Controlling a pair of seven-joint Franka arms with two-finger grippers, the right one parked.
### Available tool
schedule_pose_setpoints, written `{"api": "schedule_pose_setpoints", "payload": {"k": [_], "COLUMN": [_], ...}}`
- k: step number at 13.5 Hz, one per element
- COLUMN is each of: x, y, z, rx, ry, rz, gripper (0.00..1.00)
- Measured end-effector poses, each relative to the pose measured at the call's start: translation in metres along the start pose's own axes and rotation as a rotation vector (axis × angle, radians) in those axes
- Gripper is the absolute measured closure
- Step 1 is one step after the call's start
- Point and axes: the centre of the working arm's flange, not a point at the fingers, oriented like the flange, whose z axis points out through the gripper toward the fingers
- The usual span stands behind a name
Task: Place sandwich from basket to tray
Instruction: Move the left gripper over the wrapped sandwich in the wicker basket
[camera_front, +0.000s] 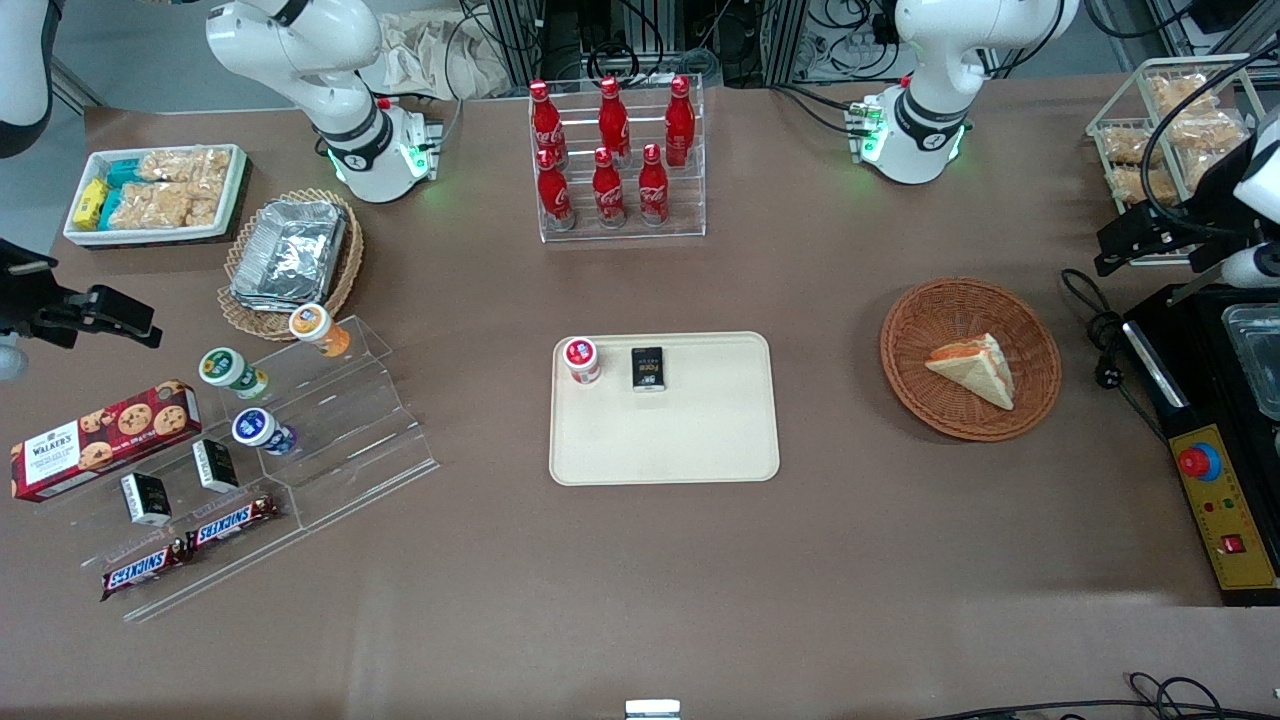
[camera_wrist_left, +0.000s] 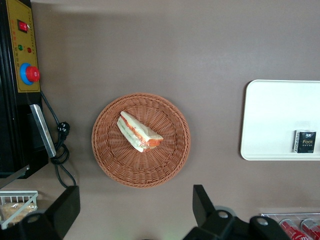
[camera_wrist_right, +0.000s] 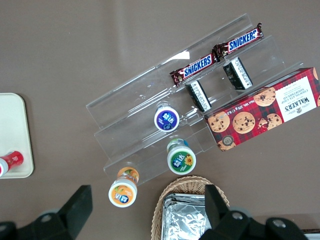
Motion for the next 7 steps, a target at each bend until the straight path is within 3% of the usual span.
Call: {"api": "schedule_pose_setpoints", "payload": {"k": [5, 7], "x": [0.003, 0.007], "y": [-0.015, -0.018], "z": [0.005, 0.014], "rx": [-0.001, 0.003], "ry": [-0.014, -0.034], "rz": [-0.046, -0.176], "gripper": [0.00, 0.00]}}
